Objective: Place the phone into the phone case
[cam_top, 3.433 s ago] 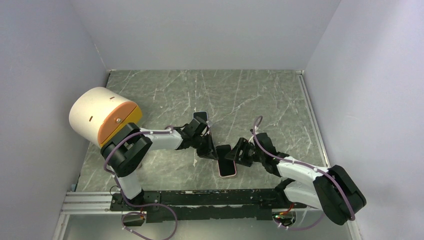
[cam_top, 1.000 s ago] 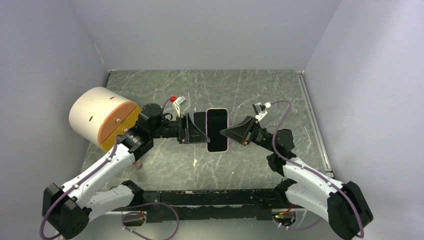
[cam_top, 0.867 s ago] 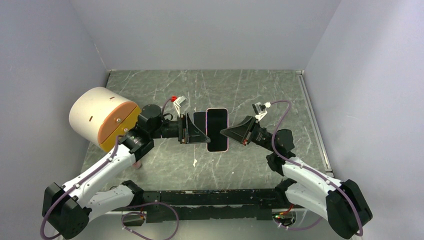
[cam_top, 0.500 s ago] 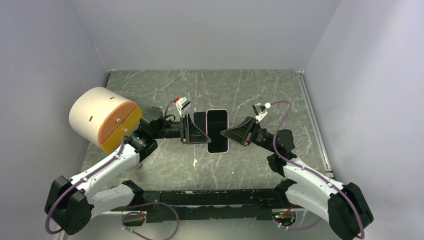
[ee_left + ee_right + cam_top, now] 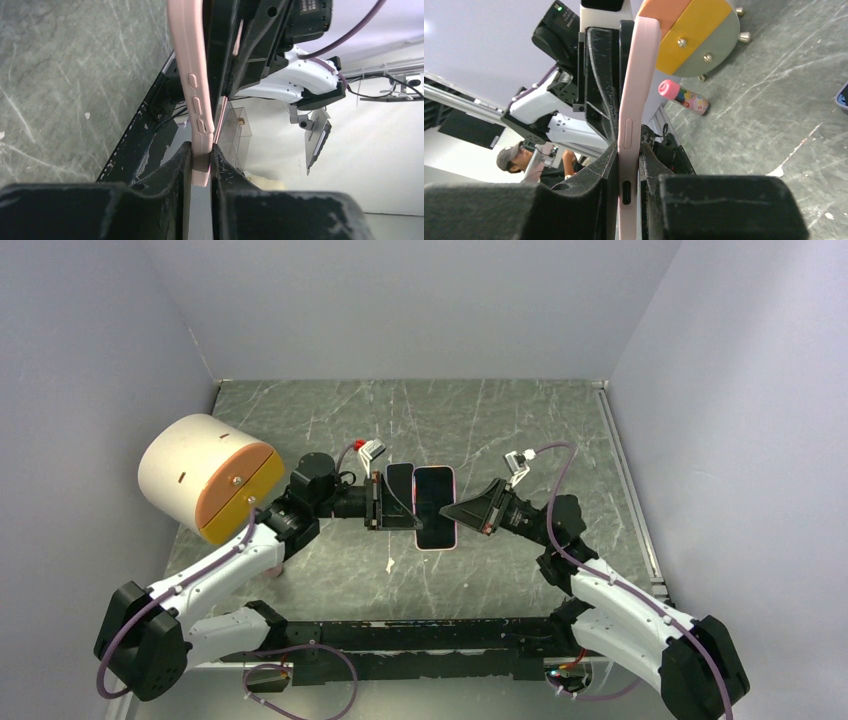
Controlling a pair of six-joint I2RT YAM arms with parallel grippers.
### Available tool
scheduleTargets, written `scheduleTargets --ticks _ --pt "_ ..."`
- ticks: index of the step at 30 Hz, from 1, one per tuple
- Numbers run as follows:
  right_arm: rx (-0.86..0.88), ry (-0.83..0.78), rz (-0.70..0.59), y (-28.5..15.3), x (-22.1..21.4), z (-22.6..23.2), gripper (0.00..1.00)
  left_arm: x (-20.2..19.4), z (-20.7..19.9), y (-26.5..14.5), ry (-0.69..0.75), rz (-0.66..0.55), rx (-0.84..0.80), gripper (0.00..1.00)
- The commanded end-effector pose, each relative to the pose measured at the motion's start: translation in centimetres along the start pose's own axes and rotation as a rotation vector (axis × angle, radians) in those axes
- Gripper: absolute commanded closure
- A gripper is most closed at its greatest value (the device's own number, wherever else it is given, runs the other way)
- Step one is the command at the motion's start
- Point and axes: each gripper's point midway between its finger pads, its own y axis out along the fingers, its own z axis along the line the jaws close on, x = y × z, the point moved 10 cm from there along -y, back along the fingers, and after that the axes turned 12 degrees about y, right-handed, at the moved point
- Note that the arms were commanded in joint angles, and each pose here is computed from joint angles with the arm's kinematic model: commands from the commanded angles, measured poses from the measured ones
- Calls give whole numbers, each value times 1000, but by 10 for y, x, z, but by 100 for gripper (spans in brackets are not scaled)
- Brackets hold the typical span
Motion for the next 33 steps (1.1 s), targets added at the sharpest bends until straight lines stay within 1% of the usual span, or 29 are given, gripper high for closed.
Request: scheduleTargets --ticks 1,3,5,7,11,15,23,28,33 --pt "85 -165 -17 4 10 28 100 9 -12 -5 55 -25 29 71" --pt "69 -181 -3 4 10 26 100 9 -16 -8 65 -30 37 55" --pt "77 -190 23 3 8 25 100 11 -22 -11 87 -50 37 46" --pt "96 -194 51 2 5 25 100 12 -29 -15 113 -73 20 40" --pt "157 -193 103 0 1 28 100 16 -40 -22 146 -110 -7 33" --pt "208 -196 138 -2 -2 32 100 20 -40 -23 146 -124 0 32" --pt "226 -188 185 -4 -6 35 100 27 -40 -21 131 -147 -32 31" --pt "234 -178 200 -3 -8 34 100 31 -42 -21 127 -171 -58 35" --pt "207 -180 210 -2 -8 30 100 33 -41 -21 122 -180 -56 45"
